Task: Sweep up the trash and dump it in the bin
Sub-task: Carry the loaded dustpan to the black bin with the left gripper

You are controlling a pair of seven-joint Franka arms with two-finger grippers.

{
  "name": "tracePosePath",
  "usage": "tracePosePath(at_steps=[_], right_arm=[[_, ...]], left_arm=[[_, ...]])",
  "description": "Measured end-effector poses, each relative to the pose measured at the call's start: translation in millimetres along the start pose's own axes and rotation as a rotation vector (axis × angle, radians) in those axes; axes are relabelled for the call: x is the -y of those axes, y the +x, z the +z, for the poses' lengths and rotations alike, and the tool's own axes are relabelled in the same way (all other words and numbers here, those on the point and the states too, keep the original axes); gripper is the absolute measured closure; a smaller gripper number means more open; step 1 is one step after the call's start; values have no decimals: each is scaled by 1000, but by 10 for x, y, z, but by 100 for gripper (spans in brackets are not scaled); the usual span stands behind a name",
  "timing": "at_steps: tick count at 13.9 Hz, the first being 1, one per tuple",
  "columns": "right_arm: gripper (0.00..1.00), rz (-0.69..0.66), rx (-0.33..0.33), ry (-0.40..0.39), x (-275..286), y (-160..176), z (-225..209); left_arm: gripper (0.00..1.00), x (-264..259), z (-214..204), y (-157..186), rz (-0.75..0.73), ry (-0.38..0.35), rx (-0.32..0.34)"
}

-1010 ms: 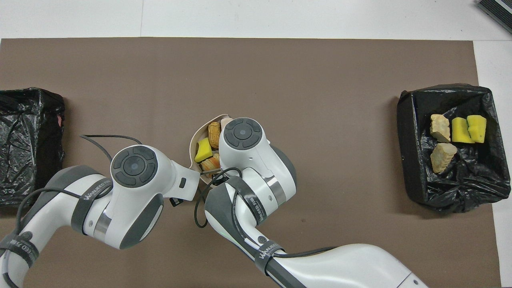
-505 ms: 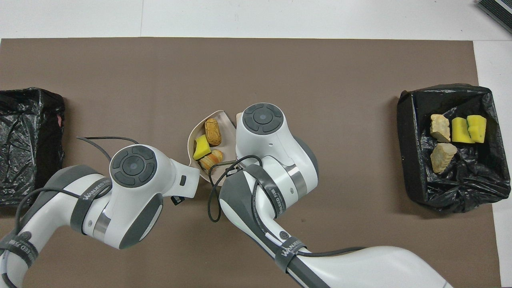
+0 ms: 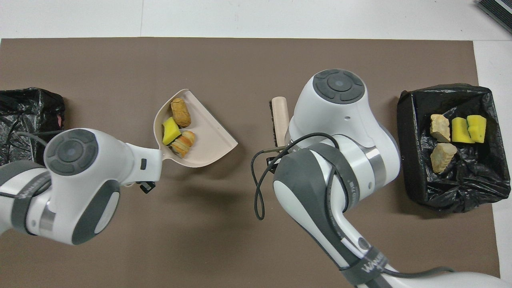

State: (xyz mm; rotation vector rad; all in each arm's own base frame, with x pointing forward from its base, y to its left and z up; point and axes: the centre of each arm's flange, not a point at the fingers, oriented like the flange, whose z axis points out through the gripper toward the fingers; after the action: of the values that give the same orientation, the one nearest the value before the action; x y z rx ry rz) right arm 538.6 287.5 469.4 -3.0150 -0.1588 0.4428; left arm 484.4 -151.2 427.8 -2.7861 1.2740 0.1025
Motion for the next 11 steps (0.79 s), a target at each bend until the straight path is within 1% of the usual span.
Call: tracePosePath(at_steps=[2, 4, 5, 8, 9, 11], right_arm=[[74, 4, 7, -4, -50, -85, -104], [74, -7, 17, -13, 33, -175, -112], [74, -5, 19, -18, 101, -216, -95], [74, 4, 18, -34, 387, -377, 1], [74, 15, 15, -40, 521, -453, 44], [74, 52, -3, -50, 922, -632, 215]], left_arm=[[68, 328, -192, -345, -64, -33, 48], [68, 646, -482, -610, -117, -51, 57], [68, 802, -647, -726, -141, -53, 45], [68, 1202, -1001, -1016, -153, -49, -33], [68, 1359, -1087, -1153, -128, -42, -58], [68, 1742, -1204, -1546, -52, -21, -92]])
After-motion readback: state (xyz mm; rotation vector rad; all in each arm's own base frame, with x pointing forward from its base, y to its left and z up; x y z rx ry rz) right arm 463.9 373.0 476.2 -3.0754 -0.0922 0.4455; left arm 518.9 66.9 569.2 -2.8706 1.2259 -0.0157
